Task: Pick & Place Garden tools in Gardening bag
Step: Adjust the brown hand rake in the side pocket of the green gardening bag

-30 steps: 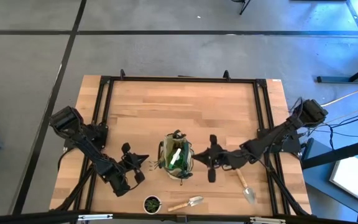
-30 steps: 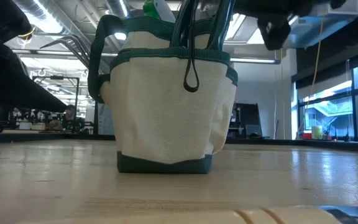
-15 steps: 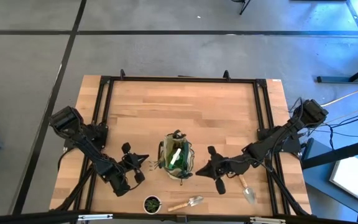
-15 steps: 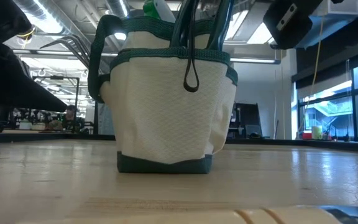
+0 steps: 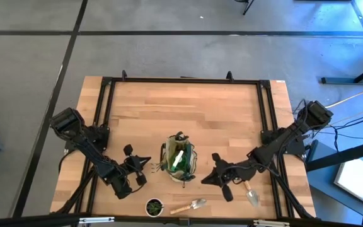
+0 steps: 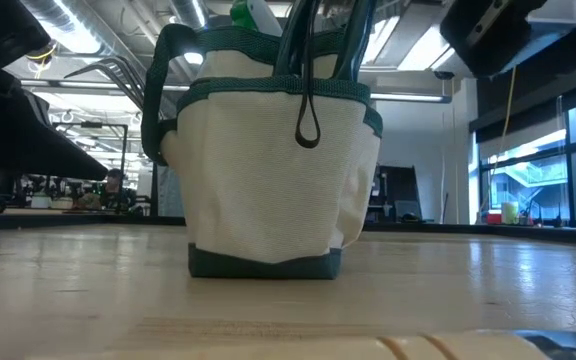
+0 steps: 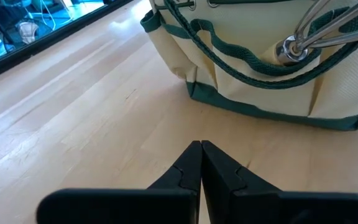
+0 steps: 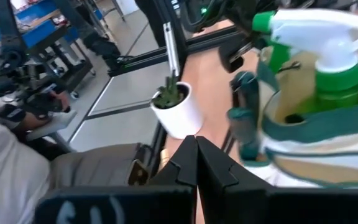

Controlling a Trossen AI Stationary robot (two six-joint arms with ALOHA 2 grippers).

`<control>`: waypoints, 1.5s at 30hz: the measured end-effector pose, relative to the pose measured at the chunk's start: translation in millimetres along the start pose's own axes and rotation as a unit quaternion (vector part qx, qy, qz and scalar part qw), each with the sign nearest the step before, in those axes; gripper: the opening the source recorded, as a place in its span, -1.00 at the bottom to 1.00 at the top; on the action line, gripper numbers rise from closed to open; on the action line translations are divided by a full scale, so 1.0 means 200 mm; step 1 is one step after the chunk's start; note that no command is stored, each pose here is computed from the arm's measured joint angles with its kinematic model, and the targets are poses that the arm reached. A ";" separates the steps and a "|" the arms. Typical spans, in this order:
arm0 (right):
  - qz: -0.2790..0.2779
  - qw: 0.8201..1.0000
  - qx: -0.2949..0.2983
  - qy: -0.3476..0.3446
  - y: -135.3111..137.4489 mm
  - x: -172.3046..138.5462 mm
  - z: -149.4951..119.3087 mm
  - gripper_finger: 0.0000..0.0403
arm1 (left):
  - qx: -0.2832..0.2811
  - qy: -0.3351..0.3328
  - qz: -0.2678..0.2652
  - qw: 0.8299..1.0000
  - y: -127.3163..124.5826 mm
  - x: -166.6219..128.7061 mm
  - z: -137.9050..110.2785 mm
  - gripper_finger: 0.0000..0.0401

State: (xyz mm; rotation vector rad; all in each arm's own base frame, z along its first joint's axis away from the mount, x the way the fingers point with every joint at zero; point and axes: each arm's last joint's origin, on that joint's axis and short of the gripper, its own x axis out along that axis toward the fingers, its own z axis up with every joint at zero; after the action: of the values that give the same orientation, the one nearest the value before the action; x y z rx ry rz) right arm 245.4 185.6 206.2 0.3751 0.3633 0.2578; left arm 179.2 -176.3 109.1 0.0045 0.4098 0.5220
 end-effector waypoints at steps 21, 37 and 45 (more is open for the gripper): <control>0.052 0.998 0.028 -0.017 0.11 -0.01 -0.05 -0.32 | -0.012 -0.005 -0.002 1.000 -0.01 0.00 0.01 -0.99; 0.041 0.998 0.032 0.031 0.08 0.07 -0.18 -0.23 | 0.037 0.007 -0.023 0.999 -0.03 0.00 0.01 -0.96; 0.034 0.998 0.032 0.034 0.06 0.08 -0.18 -0.23 | 0.015 -0.013 -0.025 0.999 -0.05 0.00 0.03 -0.99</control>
State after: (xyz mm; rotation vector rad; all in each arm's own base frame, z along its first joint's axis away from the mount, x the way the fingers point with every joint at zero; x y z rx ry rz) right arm 243.4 213.4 174.5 0.4422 0.4266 0.3263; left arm 185.5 -184.6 113.5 0.0297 0.3905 0.4662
